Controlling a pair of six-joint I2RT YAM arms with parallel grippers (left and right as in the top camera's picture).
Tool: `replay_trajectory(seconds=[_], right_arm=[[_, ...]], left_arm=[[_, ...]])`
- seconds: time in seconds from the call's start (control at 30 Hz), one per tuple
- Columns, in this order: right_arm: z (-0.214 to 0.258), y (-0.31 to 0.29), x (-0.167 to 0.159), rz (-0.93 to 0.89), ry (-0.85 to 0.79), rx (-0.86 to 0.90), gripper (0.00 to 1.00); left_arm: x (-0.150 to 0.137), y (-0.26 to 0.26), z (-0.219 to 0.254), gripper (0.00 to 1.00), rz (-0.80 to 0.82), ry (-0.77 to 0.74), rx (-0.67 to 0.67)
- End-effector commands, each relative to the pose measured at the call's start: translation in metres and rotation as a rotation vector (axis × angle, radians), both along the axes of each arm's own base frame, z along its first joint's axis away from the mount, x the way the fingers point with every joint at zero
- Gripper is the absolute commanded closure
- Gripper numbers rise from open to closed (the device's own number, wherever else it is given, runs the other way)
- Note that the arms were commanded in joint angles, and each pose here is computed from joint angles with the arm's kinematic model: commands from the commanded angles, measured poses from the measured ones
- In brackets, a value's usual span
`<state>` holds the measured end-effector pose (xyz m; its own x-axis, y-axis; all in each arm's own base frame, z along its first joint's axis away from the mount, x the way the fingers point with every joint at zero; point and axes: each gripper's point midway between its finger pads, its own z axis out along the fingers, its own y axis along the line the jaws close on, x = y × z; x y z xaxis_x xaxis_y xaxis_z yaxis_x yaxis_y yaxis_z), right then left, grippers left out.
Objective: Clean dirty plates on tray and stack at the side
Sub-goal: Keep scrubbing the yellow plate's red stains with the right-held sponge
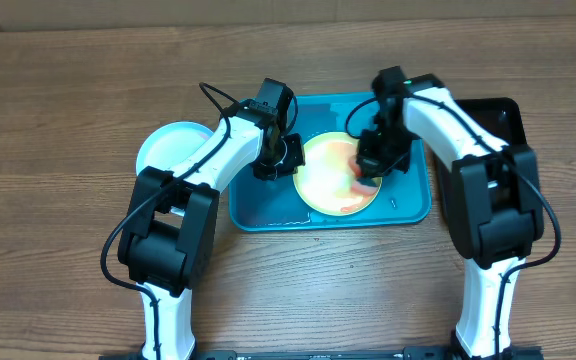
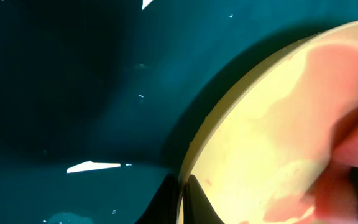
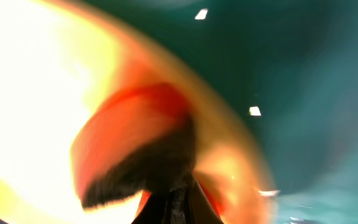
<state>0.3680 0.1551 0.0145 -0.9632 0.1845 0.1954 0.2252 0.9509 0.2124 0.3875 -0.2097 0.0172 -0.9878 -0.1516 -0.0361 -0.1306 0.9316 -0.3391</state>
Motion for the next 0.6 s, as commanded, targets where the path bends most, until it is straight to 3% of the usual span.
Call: replay_trajectory(seconds=[0.0, 0.23, 0.57], right_arm=[[-0.002, 0.048, -0.013, 0.099, -0.008, 0.087, 0.96], [-0.002, 0.088, -0.002, 0.077, -0.092, 0.126, 0.96], [-0.002, 0.074, -0.032, 0.051, 0.044, 0.070, 0.96]], left_arm=[[0.005, 0.007, 0.001, 0.96, 0.002, -0.016, 0.023], [0.005, 0.007, 0.001, 0.96, 0.002, -0.016, 0.023], [0.005, 0.007, 0.001, 0.96, 0.003, -0.016, 0.023]])
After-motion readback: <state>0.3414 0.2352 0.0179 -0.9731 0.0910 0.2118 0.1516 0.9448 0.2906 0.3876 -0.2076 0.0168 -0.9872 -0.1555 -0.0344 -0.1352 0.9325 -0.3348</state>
